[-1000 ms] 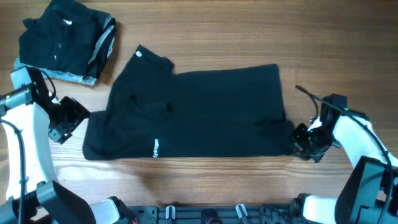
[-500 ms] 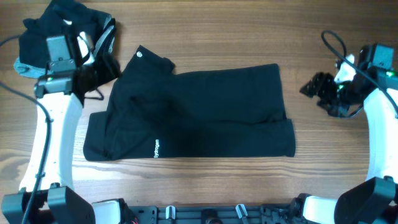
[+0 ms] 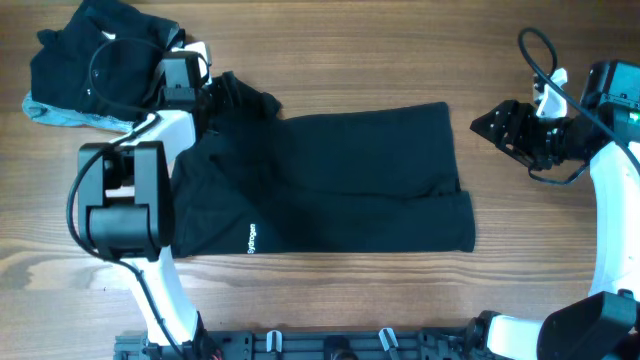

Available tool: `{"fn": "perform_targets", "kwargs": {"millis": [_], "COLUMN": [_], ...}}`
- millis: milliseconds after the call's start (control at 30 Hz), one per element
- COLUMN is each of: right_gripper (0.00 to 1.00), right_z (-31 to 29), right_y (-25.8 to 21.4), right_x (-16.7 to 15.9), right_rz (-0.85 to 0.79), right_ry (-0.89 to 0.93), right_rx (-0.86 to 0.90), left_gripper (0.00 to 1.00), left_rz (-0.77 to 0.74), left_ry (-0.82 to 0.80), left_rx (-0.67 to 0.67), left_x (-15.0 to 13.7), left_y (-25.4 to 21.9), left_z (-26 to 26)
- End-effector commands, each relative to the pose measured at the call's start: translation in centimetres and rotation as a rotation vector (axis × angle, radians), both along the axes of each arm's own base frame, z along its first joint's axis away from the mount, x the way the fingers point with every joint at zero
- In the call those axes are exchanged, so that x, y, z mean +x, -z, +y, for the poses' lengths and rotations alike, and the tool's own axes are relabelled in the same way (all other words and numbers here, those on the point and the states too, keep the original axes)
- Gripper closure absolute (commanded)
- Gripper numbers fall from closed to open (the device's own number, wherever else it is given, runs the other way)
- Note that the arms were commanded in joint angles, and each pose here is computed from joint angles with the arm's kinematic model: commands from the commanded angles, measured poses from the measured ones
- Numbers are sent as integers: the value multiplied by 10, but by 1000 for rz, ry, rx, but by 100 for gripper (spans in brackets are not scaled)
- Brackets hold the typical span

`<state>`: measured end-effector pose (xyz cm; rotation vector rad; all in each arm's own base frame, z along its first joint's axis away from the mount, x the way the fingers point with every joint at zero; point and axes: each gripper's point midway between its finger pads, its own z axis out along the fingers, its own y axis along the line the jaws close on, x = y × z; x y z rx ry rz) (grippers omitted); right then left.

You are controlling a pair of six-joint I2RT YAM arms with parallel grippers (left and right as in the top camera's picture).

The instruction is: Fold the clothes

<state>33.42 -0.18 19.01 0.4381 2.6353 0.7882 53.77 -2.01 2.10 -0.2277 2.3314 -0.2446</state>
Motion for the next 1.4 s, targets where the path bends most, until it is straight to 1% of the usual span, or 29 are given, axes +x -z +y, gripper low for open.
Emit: {"fn": "perform_targets", "kwargs": {"millis": [0, 33, 100, 133, 167, 200, 233, 300, 333, 367, 400, 433, 467, 533, 633, 700, 767, 833, 900, 967, 1033, 1167, 1200, 1267, 1300, 1367], "right_gripper": [27, 26, 27, 27, 27, 27, 27, 27, 27, 26, 24, 17, 16, 18, 20, 24, 27, 29, 29, 30, 30, 32, 36, 39, 40, 47], "right_z": [2, 2, 2, 2, 1, 1, 0, -7, -11, -15, -18, -22, -25, -33, -34, -27, -21, -13, -13, -9, -2, 17, 23, 33, 34, 29], "right_y": [-7, -7, -7, -7, -7, -7, -7, -4, -2, -1, 0, 0, -1, 1, 17, 42, 68, 108, 143, 168, 187, 204, 204, 203, 204, 208], "right_x": [1, 0, 1, 1, 1, 2, 3, 4, 5, 6, 9, 14, 20, 37, 68, 95, 112, 128, 139, 144, 142, 136, 137, 139, 139, 137], "right_rz": [-30, -29, -30, -25, -21, -27, -30, -14, -10, -13, -23, -46, -85, -129, -159, -166, -152, -122, -80, -59, -29, 5, 1, -25, -20, -3], "right_ry": [-19, -19, -18, -10, 1, 1, 3, 37, 50, 52, 56, 50, 22, 33, 49, 36, 28, 6, 41, 39, 19, -31, -46, -86, -84, -72], "right_rx": [4, 5, 4, 9, 13, 10, 6, -23, -50, -70, -91, -117, -146, -184, -183, -175, -171, -176, -187, -185, -183, -180, -182, -194, -214, -263], "left_gripper": [17, 20, 36, 41, 51, 64, 70, 89, 96, 96, 96, 96, 96, 96, 96, 96, 96, 96, 96, 96, 96, 96, 96, 96, 96, 96], "left_rz": [15, 17, 21, 28, 37, 45, 52, 72, 80, 77, 64, 45, 14, -40, -69, -74, -77, -65, -36, 5, 31, 48, 52, 63, 66, 68], "left_ry": [27, 50, 77, 89, 98, 101, 104, 105, 105, 105, 104, 103, 100, 97, 96, 95, 95, 98, 100, 101, 103, 103, 103, 104, 105, 105], "left_rx": [49, 65, 80, 87, 86, 86, 86, 85, 86, 85, 80, 81, 81, 80, 80, 81, 80, 80, 80, 80, 81, 80, 80, 80, 80, 80], "left_x": [2, 2, 1, -1, -2, -4, -5, -9, -11, -11, -10, -9, -6, -5, -14, -24, -31, -40, -46, -53, -58, -61, -62, -64, -64, -65], "left_y": [31, 38, 43, 45, 46, 48, 49, 50, 47, 42, 31, 18, 0, -38, -79, -102, -115, -123, -121, -114, -109, -106, -106, -104, -104, -104], "left_z": [-2, -7, -12, -16, -20, -22, -23, -23, -23, -23, -23, -23, -23, -22, -22, -21, -21, -22, -22, -21, -21, -21, -21, -21, -21, -21]}}
